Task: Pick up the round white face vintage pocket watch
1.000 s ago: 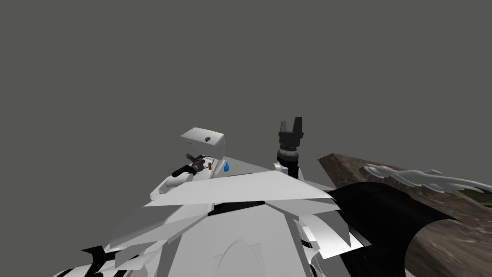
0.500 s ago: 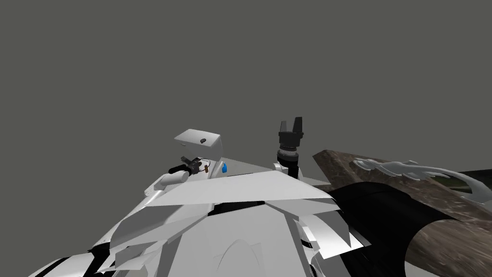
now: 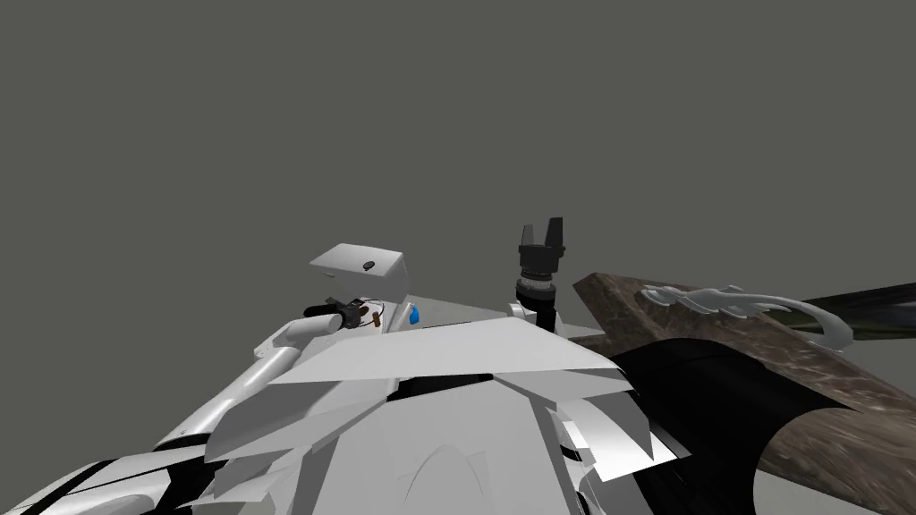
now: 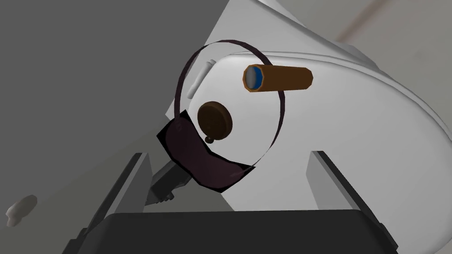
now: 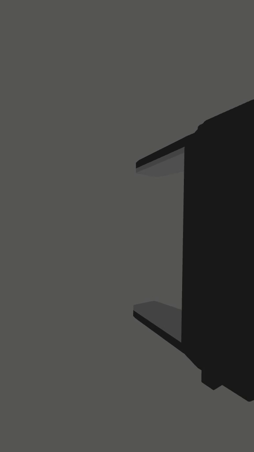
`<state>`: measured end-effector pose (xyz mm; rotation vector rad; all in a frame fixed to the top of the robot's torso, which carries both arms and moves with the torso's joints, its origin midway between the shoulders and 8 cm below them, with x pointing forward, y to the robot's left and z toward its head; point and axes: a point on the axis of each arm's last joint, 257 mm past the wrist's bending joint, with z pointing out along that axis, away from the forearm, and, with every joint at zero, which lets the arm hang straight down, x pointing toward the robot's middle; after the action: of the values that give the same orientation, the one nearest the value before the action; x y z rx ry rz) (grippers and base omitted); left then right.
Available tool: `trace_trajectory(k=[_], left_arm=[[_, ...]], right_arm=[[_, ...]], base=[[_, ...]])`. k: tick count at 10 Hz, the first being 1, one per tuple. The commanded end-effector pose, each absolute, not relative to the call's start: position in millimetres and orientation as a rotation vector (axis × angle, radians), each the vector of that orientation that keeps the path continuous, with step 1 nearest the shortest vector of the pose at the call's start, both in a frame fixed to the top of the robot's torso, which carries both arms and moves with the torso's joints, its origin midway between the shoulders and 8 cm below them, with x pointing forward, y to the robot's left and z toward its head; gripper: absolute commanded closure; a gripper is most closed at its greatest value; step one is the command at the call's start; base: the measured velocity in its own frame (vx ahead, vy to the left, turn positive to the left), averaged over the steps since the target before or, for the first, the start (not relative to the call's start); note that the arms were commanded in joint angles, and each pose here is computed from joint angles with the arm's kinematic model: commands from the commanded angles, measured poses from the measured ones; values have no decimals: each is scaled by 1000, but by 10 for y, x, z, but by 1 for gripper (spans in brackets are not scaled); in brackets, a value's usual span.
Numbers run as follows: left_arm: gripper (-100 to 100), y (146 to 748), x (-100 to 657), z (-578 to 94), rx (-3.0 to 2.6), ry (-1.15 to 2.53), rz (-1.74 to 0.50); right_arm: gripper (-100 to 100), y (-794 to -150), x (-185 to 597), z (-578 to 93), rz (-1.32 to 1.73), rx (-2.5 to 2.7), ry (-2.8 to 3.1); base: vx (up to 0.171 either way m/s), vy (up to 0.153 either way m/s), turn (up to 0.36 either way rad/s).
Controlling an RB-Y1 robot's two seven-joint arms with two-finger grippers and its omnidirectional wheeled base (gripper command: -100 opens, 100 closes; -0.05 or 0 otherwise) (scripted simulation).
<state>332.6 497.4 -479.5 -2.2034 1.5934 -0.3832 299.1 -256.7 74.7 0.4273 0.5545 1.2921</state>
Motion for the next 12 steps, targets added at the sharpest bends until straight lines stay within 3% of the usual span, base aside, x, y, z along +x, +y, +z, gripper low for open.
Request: trace_trajectory(k=[1, 12], left_arm=[[-100, 5188, 3335, -4725, -2264, 1548, -333], [-100, 6220, 2806, -4384, -2639, 1184, 2]], right_arm=[[0, -2567, 2991, 747, 1292, 427, 554], [0, -2568, 2991, 747, 1292, 427, 555]], base=[[29, -32, -197], [25, -17, -107]])
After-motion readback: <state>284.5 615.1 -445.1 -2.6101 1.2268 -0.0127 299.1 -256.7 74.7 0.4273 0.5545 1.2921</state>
